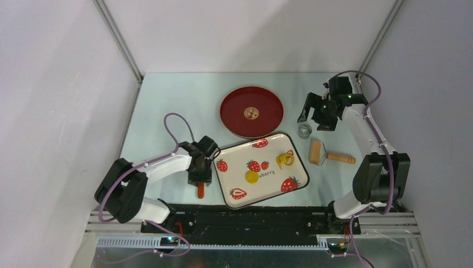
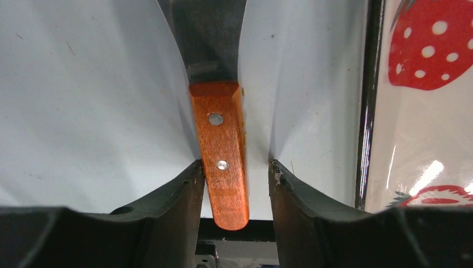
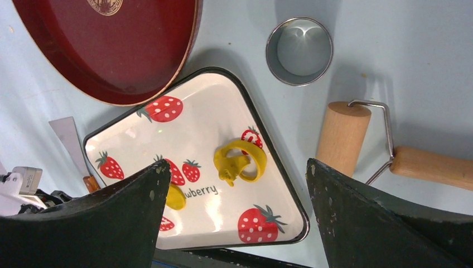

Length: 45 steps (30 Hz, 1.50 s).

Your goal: Roll out the dumpling wrappers from the dough

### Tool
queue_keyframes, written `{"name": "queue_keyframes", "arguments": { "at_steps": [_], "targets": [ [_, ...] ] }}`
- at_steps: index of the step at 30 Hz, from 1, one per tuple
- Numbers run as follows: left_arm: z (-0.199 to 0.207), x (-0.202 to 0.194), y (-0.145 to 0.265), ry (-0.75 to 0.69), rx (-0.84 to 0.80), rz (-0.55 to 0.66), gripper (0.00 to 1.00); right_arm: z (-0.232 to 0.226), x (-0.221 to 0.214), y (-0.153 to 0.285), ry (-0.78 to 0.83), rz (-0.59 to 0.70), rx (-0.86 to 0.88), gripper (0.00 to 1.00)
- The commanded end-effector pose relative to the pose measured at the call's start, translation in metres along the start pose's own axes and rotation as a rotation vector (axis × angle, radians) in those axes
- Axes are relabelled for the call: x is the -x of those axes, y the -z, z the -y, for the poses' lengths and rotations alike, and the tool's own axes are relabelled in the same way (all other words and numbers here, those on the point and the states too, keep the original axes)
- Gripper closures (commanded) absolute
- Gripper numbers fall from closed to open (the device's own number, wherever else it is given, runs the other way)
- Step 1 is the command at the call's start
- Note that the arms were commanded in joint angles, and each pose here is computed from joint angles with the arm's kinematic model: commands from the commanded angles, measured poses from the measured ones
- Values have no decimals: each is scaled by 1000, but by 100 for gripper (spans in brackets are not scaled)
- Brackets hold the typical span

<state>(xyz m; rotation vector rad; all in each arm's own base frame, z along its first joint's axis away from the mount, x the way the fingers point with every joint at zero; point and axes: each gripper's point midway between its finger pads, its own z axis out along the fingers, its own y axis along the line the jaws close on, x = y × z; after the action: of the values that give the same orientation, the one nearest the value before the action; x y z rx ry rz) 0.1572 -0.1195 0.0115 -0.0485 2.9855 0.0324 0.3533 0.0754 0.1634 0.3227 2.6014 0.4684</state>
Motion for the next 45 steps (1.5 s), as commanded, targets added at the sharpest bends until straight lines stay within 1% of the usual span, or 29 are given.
{"name": "queue_keyframes", "arguments": {
  "at_steps": [1, 4, 5, 6, 7, 8, 9, 11, 16, 22, 27, 33, 35, 36, 37, 38, 39, 40, 41, 43, 45],
  "targets": [
    [-7, -5, -11, -1, 43, -13, 49, -20, 5, 15, 18, 36, 52, 4],
    [-9, -9, -16, 0, 56, -23, 52, -23, 1, 12, 31, 24, 51, 4],
    [-10, -12, -19, 9, 54, -25, 68, -26, -2, 10, 40, 13, 53, 4],
    [-10, -12, -19, 11, 55, -25, 72, -28, -4, 9, 47, 9, 55, 4],
    [-11, -13, -20, 15, 55, -25, 80, -29, -4, 8, 51, 8, 55, 4],
    [-11, -14, -20, 16, 55, -26, 84, -31, -5, 6, 55, 3, 56, 4],
    [-11, -14, -20, 20, 55, -24, 92, -32, -6, 6, 59, 2, 58, 4],
    [-12, -14, -19, 28, 55, -13, 99, -38, -9, 3, 74, -7, 65, 4],
    [-9, -7, -7, 74, 13, 53, 100, -45, -14, -6, 108, -31, 60, 4],
    [-12, 2, 13, 187, -28, 162, 100, -57, -17, -16, 150, -58, 60, 3],
    [-15, 12, 34, 219, -58, 245, 100, -67, -12, -30, 188, -77, 48, 3],
    [-12, 21, 56, 193, -93, 289, 100, -87, 0, -57, 255, -99, 51, 3],
    [-11, 23, 62, 173, -99, 299, 100, -102, 10, -65, 286, -96, 70, 3],
    [-11, 24, 64, 168, -103, 304, 100, -104, 6, -79, 293, -126, 64, 4],
    [-10, 26, 68, 158, -109, 313, 100, -114, 13, -79, 313, -115, 79, 4],
    [-9, 27, 70, 153, -116, 316, 100, -112, 10, -94, 317, -145, 68, 4],
    [-7, 28, 74, 145, -125, 325, 100, -120, 17, -95, 332, -133, 74, 5],
    [-6, 29, 77, 140, -136, 331, 100, -116, 13, -112, 331, -165, 58, 5],
    [-4, 30, 80, 127, -144, 338, 100, -122, 22, -113, 334, -152, 60, 6],
    [1, 32, 88, 102, -169, 352, 100, -114, 22, -141, 321, -196, 33, 6],
    [5, 34, 96, 71, -190, 370, 100, -112, 25, -153, 310, -212, 22, 7]
  ]
}}
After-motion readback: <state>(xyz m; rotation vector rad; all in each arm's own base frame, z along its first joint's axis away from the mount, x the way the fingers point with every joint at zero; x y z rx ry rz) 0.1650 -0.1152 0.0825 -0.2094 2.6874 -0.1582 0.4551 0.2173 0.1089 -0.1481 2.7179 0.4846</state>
